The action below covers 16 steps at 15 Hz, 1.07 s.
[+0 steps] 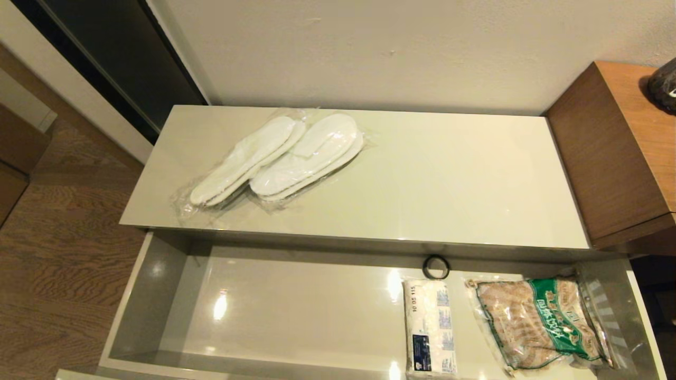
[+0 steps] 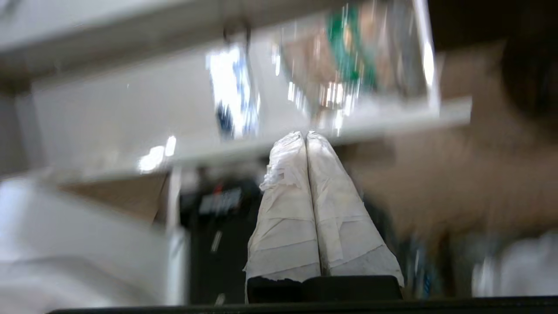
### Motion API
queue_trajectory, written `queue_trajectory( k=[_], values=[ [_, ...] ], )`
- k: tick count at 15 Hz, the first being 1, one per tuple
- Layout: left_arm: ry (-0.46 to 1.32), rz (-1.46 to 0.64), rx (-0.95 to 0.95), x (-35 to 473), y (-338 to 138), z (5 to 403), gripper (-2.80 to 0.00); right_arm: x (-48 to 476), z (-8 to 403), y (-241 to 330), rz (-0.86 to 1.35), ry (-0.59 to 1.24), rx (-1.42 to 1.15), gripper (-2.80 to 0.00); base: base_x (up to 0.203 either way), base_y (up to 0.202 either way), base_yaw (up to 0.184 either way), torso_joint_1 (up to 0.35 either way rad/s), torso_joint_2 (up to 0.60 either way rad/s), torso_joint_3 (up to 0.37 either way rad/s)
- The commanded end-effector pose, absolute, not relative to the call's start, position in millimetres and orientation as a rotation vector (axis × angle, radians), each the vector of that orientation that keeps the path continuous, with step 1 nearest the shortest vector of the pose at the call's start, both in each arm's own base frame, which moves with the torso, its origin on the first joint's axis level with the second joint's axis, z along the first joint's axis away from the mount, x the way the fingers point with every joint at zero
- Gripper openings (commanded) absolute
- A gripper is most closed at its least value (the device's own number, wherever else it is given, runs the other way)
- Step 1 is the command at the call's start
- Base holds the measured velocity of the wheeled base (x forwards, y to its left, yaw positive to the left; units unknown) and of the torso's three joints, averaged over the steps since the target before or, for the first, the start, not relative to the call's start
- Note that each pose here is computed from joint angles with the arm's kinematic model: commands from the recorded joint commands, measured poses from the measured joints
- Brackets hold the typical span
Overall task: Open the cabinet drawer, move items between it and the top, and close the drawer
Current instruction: Pick up the disposable slippers on the table
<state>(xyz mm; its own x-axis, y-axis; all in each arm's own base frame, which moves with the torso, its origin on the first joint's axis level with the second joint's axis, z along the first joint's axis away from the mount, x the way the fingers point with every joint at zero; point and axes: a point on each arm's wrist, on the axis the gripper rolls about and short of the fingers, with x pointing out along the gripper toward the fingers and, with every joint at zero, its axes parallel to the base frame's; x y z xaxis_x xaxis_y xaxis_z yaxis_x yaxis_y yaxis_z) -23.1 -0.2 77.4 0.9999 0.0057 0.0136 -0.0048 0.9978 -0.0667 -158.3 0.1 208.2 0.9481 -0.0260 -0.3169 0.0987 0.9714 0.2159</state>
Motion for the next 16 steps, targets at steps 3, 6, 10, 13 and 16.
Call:
queue_trajectory(
  k=[3,6,10,13,16],
  values=[
    [-0.012,0.006,-0.067,-22.9,-0.2,77.5,-2.8,-105.6,190.7,-3.1,-0.119,-0.1,0.183,-2.8,0.0,0.0,0.0,0.0,0.0,0.0],
    [-0.012,0.006,-0.067,-22.9,-0.2,77.5,-2.8,-59.0,157.5,-4.2,-0.168,-0.184,0.118,-2.8,0.0,0.0,0.0,0.0,0.0,0.0],
    [-0.014,0.006,-0.067,-23.0,-0.2,77.4,-2.8,-26.5,110.6,-2.2,-0.095,-0.271,-0.011,-2.8,0.0,0.0,0.0,0.0,0.0,0.0],
    [-0.014,0.006,-0.067,-23.0,-0.2,77.4,-2.8,-21.6,90.2,-1.4,-0.06,-0.123,-0.049,-2.8,0.0,0.0,0.0,0.0,0.0,0.0],
    [-0.013,0.006,-0.067,-23.0,-0.2,77.4,-2.8,-21.1,82.6,-0.7,-0.024,-0.049,0.001,-2.8,0.0,0.0,0.0,0.0,0.0,0.0]
  ],
)
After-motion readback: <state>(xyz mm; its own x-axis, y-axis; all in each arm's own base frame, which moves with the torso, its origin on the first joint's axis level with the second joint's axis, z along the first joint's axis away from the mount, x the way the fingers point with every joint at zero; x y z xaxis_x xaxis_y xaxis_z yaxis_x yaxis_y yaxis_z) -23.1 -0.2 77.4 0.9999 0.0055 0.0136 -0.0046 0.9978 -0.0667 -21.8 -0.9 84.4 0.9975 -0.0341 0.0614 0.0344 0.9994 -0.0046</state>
